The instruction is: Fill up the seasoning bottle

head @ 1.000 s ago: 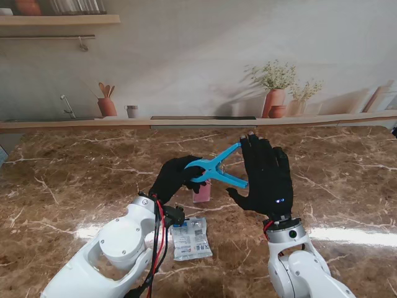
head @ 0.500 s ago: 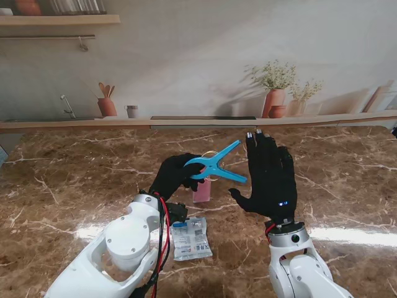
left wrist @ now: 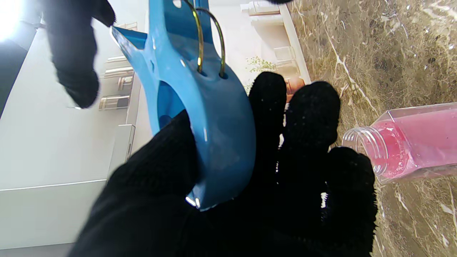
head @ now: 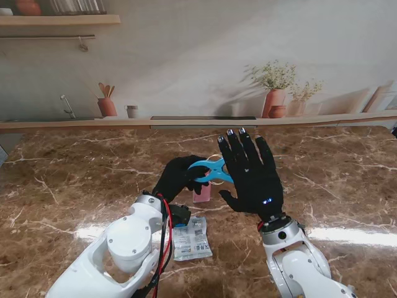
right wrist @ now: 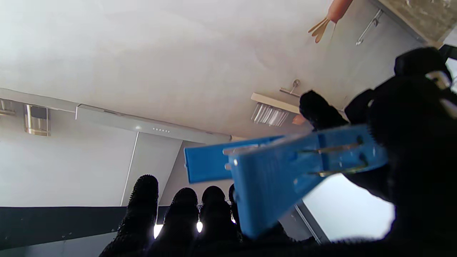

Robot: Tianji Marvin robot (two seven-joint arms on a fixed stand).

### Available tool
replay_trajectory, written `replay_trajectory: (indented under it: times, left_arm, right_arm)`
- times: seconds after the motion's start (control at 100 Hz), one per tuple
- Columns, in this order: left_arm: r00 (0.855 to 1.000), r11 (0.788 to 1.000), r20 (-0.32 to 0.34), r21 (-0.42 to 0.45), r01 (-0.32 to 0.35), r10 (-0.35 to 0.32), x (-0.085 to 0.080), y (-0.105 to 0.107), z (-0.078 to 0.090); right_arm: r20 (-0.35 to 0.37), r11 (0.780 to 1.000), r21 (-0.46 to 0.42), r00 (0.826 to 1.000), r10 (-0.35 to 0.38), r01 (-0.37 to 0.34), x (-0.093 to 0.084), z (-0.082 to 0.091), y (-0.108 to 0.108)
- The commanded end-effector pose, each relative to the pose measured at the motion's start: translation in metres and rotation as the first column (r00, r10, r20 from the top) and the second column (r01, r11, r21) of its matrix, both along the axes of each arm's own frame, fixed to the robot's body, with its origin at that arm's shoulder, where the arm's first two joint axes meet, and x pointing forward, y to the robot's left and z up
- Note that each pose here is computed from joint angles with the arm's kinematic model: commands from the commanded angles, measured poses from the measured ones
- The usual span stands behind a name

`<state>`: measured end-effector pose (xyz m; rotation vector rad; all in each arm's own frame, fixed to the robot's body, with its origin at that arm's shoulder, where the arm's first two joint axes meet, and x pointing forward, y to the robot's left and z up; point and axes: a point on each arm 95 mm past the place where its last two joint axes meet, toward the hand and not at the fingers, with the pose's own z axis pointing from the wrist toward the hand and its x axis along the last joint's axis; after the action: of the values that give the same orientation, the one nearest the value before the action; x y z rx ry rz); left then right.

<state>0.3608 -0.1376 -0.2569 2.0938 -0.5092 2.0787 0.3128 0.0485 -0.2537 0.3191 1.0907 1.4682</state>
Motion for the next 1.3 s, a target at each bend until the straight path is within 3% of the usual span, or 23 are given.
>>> replay_trajectory:
  times: [0.0, 0.35, 0.53, 0.9, 1.29]
  left_arm:
    - [1.000, 1.000, -0.002, -0.006, 0.006, -0.006, -0.003, -0.001, 0.001]
    - [0.999, 0.999, 0.003, -0.013, 0.036, -0.036, -0.004, 0.003, 0.002]
    - [0.999, 0.999, 0.004, -0.018, 0.044, -0.044, -0.003, 0.004, 0.001]
    - [0.998, 0.998, 0.009, -0.024, 0.056, -0.055, -0.003, 0.005, 0.000]
    - [0.998, 0.996, 0.002, -0.057, 0.070, -0.070, -0.003, 0.006, 0.000]
  right_arm:
    - [-0.013, 0.999, -0.026, 1.000, -0.019, 0.018, 0.004, -0.001, -0.004]
    - [-0.004, 0.991, -0.086, 0.995, -0.103, 0.102, 0.017, -0.002, -0.012]
    - [0.024, 0.992, -0.078, 0.995, -0.099, 0.100, 0.018, -0.002, -0.012]
    - [0.006, 0.996, -0.062, 0.998, -0.062, 0.062, 0.021, -0.004, -0.010]
    - [0.042, 0.992, -0.077, 0.994, -0.099, 0.102, 0.022, -0.003, -0.013]
